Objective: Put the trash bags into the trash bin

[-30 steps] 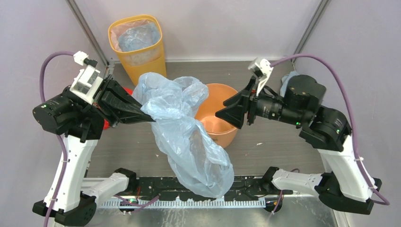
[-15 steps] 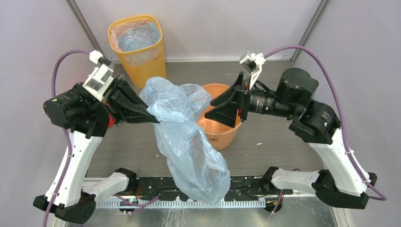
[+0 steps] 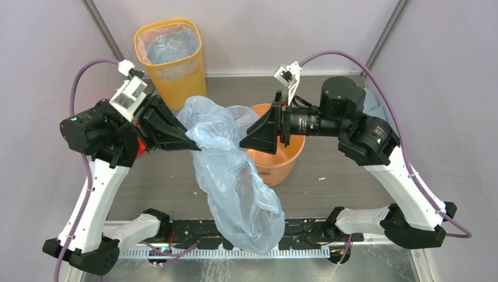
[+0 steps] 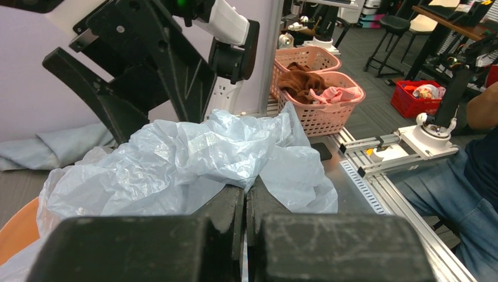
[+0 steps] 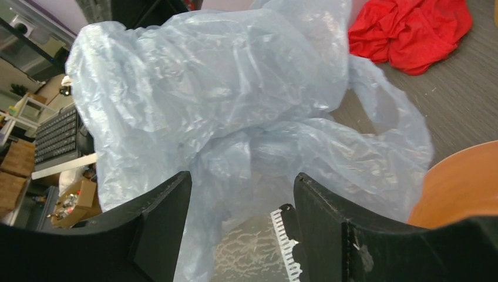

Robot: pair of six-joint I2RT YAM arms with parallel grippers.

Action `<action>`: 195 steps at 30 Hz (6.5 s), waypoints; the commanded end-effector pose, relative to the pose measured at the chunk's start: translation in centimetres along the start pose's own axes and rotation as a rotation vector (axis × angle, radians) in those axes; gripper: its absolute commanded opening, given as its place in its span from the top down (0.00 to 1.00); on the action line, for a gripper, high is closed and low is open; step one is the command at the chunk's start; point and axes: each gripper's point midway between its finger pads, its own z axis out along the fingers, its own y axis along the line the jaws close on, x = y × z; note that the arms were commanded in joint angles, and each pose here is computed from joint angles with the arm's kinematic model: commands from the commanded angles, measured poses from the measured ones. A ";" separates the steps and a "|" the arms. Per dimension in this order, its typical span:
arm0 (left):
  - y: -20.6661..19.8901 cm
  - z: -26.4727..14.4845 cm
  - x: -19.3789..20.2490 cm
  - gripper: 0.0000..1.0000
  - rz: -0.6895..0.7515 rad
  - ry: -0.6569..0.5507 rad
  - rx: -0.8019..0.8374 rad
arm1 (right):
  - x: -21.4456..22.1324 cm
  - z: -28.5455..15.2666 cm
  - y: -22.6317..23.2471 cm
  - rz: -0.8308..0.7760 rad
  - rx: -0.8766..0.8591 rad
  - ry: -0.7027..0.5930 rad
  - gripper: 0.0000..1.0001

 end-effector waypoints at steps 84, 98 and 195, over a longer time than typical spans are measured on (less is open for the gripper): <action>6.7 -1.0 0.8 1.00 -0.059 0.011 -0.099 | 1.0 -2.4 -4.6 -0.163 0.354 0.050 0.73; 3.7 -1.1 -0.2 1.00 0.004 0.014 -0.104 | 0.5 -5.6 -7.7 -0.190 0.568 -0.015 0.81; -4.2 1.3 -7.1 1.00 0.297 0.011 0.114 | -0.2 -0.4 -1.0 0.266 -0.034 -0.006 0.21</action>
